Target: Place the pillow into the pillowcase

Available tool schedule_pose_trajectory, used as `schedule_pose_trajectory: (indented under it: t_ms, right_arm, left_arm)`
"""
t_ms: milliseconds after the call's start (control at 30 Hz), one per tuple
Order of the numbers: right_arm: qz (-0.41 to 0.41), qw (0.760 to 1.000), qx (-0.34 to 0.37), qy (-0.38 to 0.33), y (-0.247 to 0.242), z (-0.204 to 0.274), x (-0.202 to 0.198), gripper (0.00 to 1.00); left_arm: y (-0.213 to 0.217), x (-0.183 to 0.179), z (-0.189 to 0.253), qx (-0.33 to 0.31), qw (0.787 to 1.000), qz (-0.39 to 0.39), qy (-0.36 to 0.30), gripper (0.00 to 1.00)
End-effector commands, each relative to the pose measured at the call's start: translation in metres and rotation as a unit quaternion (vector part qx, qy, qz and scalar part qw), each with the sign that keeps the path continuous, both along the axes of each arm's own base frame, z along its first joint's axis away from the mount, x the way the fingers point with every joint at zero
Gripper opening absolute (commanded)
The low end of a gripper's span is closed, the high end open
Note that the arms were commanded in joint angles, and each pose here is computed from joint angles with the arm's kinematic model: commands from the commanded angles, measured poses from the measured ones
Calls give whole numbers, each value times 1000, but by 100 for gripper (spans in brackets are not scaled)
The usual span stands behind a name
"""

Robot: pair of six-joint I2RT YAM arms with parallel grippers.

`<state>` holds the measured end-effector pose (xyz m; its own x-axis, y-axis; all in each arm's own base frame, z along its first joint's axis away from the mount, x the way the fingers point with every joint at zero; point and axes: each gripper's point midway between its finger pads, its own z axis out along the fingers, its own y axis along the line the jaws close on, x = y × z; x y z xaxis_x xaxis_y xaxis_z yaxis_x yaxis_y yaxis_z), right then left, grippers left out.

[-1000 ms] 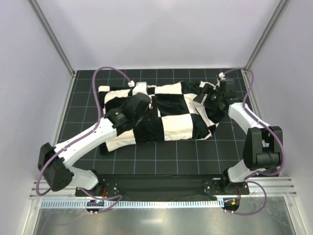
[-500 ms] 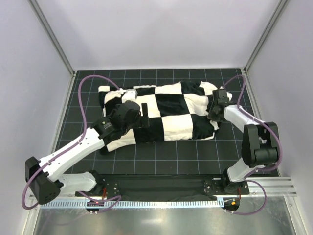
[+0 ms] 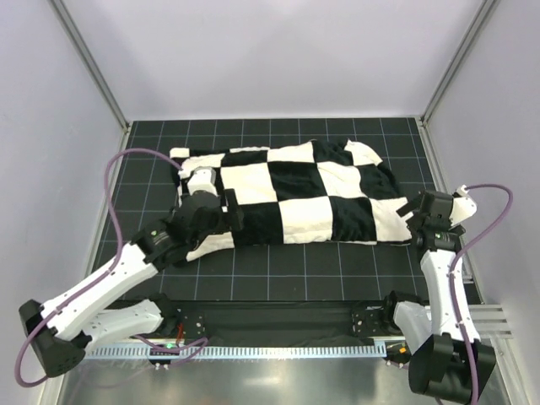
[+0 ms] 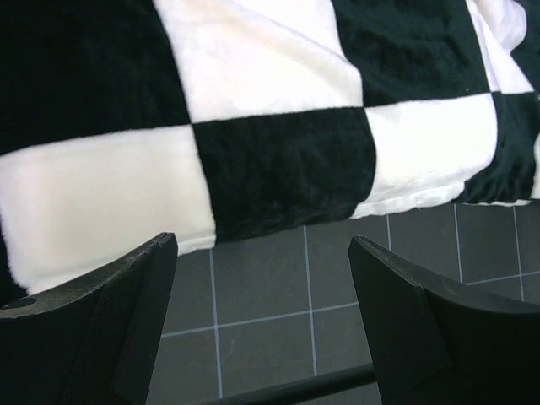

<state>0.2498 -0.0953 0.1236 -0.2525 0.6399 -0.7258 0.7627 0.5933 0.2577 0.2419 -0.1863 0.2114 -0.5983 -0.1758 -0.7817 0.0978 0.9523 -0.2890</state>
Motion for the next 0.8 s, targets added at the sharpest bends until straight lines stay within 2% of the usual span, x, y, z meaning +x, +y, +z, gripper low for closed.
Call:
schedule_pose_trajectory:
  t_ms: [0, 133, 200, 233, 267, 333, 367, 433, 500, 600, 767]
  right_arm:
    - [20, 997, 12, -76, 10, 30, 12, 100]
    - [86, 986, 4, -139, 29, 71, 12, 100]
    - [145, 976, 6, -160, 47, 88, 11, 100]
    - [172, 966, -7, -191, 54, 108, 8, 100]
    - [237, 948, 8, -214, 78, 120, 7, 100]
    - [288, 923, 0, -255, 97, 147, -1, 100]
    - [330, 901, 3, -282, 115, 161, -12, 100]
    - [375, 873, -3, -311, 132, 178, -21, 100]
    - [407, 853, -8, -327, 145, 190, -34, 100]
    - [435, 839, -10, -326, 155, 191, -43, 100]
    - [436, 835, -29, -334, 154, 189, -47, 100]
  left_arm:
    - [29, -10, 19, -25, 998, 44, -31, 87]
    - [75, -31, 28, -14, 995, 85, -58, 89]
    - [98, -39, 31, -12, 990, 116, -77, 91]
    - [112, -48, 37, -29, 987, 127, -94, 91]
    - [121, -53, 39, -38, 985, 136, -102, 91]
    - [132, -66, 48, -84, 979, 137, -127, 93]
    - [136, -71, 49, -92, 978, 137, -131, 96]
    - [147, -80, 53, -104, 974, 135, -149, 100]
    - [154, -84, 57, -105, 973, 137, -156, 100]
    - [147, -84, 62, -81, 978, 100, -163, 100]
    - [131, -80, 56, -65, 985, 67, -148, 100]
